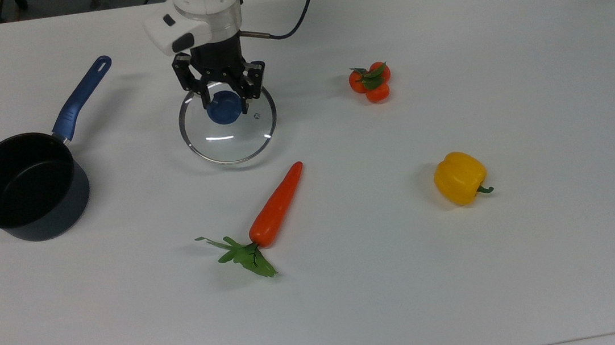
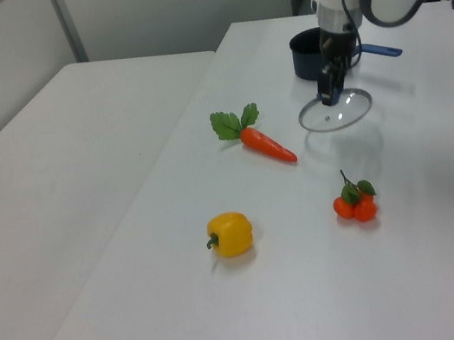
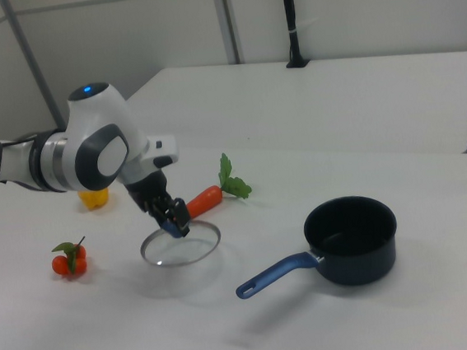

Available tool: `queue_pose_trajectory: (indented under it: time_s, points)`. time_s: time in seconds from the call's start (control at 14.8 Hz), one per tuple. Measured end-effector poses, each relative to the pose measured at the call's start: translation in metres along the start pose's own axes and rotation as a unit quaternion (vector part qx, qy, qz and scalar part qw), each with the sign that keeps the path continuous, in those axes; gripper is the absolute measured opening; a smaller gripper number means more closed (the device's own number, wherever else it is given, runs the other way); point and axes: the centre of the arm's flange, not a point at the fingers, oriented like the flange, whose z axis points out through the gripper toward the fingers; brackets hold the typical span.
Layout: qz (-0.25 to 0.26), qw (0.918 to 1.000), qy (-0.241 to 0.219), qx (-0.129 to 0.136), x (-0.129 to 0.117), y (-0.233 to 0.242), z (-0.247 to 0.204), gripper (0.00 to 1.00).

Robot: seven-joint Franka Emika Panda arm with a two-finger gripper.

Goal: Open lid
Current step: 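Lift the glass lid off the saucepan and carry it beside the pan, then lower the lid onto the table, open the gripper and rise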

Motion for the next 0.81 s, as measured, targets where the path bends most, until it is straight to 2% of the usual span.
queue_pose_trajectory:
  time_s: [0.27, 0.47, 0.61, 0.74, 0.81]
  points:
    - [-0.019, 0.9992, -0.034, -0.012, -0.011, -0.007, 0.040, 0.66]
    - [-0.020, 0.9990, -0.038, -0.012, -0.010, -0.007, 0.046, 0.66]
    - [-0.020, 0.9989, -0.040, -0.012, -0.011, -0.007, 0.048, 0.71]
    - [-0.019, 0.9986, -0.047, -0.015, -0.008, -0.007, 0.044, 0.91]
    - [-0.018, 0.9981, -0.055, -0.019, -0.003, -0.006, 0.037, 0.95]
